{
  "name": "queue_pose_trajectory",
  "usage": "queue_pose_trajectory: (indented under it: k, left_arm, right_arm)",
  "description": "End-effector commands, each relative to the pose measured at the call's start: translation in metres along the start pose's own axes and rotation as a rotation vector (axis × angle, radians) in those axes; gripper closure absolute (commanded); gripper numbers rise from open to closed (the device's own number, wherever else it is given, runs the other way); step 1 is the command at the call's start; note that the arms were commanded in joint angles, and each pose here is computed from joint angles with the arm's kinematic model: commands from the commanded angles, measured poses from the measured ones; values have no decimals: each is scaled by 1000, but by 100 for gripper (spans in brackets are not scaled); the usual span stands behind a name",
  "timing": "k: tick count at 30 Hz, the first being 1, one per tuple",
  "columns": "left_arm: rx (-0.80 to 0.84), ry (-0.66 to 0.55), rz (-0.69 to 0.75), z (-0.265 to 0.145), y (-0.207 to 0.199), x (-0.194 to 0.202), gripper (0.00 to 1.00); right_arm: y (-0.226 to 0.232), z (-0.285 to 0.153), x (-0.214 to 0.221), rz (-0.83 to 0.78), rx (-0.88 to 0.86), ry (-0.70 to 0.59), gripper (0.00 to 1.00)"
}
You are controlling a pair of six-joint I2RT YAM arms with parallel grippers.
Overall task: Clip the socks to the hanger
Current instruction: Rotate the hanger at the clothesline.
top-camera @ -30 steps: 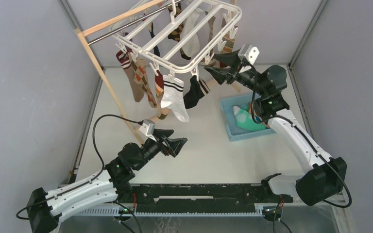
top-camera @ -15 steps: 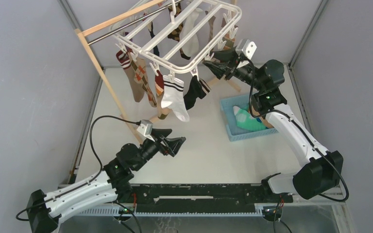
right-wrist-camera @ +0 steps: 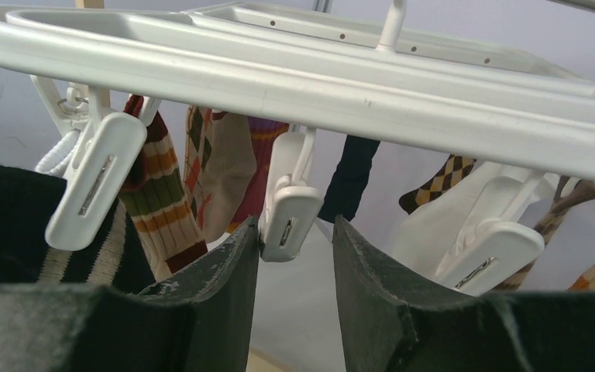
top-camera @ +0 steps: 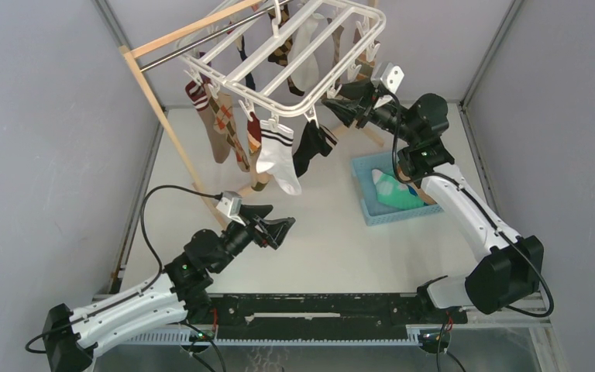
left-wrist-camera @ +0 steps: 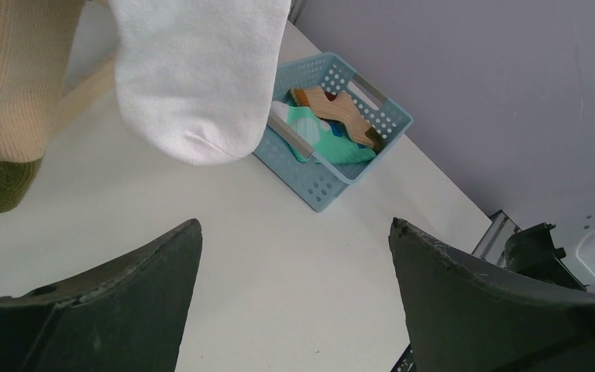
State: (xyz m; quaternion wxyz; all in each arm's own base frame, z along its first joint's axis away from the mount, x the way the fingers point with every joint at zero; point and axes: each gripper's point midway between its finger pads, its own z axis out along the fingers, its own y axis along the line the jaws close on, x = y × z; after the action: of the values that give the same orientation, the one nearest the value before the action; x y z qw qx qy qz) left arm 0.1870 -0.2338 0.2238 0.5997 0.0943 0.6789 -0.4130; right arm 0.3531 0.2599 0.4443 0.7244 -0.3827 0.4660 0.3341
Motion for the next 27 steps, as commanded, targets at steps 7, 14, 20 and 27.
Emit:
queue_pose_trajectory:
  k: [7, 14, 20, 27]
  left_arm:
    - [-10, -12, 24, -2, 5, 3, 7]
    - [-8, -9, 22, -1, 5, 5, 7]
    - [1, -15, 19, -2, 3, 3, 7]
    - [60, -48, 14, 0, -17, -22, 6]
  right_arm:
    - [-1, 4, -19, -35, -4, -38, 65]
    - [4, 2, -24, -38, -12, -40, 76]
    - [7, -3, -21, -28, -1, -29, 98]
    - [13, -14, -24, 6, 125, 25, 100]
